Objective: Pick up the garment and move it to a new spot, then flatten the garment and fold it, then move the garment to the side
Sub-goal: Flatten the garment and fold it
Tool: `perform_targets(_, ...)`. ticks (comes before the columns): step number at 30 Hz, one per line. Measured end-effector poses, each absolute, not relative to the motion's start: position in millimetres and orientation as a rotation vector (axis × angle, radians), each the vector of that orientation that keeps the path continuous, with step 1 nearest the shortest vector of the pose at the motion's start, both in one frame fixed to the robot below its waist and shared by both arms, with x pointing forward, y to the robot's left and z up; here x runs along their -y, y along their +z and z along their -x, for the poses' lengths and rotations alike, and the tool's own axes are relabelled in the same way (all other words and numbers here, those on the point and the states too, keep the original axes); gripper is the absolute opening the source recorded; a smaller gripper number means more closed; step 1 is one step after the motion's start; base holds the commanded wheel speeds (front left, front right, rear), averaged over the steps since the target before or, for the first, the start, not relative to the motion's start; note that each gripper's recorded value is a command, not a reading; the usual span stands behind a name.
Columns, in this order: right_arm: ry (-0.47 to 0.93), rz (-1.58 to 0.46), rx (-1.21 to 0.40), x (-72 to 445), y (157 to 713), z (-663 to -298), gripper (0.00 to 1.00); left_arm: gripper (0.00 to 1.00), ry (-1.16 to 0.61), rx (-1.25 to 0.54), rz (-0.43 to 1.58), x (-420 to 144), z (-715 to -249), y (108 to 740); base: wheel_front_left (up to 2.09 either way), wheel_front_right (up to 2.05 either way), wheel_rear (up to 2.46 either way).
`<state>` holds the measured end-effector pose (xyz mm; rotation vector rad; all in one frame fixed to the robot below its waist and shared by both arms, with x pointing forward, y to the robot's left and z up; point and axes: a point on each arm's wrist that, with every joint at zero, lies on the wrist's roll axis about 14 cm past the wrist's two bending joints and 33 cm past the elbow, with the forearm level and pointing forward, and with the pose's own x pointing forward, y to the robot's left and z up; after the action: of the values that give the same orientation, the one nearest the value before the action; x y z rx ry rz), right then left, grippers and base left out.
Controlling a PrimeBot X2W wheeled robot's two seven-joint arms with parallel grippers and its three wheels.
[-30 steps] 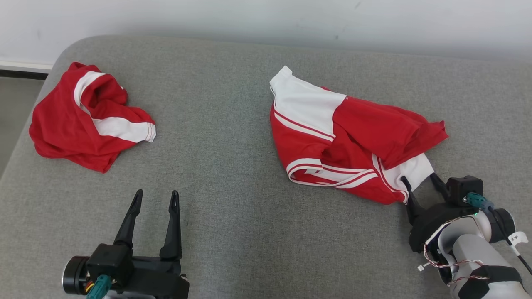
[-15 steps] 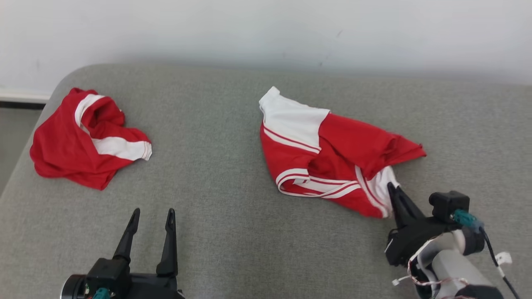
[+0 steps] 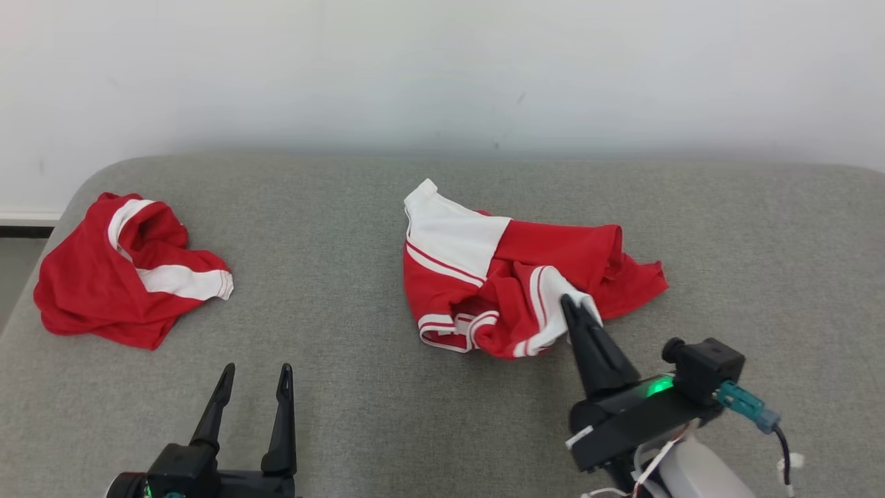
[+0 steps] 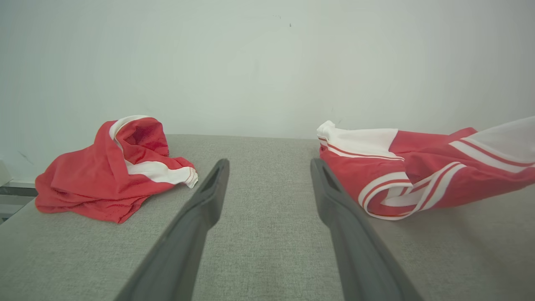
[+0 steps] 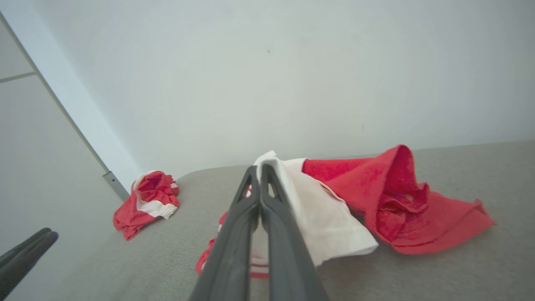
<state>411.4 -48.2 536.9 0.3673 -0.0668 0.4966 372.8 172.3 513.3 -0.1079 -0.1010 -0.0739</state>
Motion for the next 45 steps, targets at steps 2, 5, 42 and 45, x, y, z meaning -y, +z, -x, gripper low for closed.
perform_targets(2, 0.547, -0.414, 0.084, 28.6, 548.5, -405.1, 0.0, 1.0, -0.064, 0.102, 0.107, -175.8, -371.3, 513.4, 0.0, 0.0, 0.0)
perform_targets(5, 0.599, -0.466, 0.089, 8.4, 557.8, -397.6, 0.0, 1.0, -0.046, 0.101, 0.106, -181.6, -369.5, 513.0, 0.0, 0.0, 0.0)
perform_targets(42, 0.8, -0.445, -0.116, -65.6, 510.6, -365.0, 1.0, 1.0, 0.052, 0.103, 0.098, -212.2, -360.7, 512.5, 0.0, 0.0, 0.0)
perform_targets(45, 0.721, -0.45, -0.082, -37.6, 512.7, -374.2, 1.0, 1.0, 0.045, 0.108, 0.098, -210.3, -362.6, 514.2, 0.0, 0.0, 0.0)
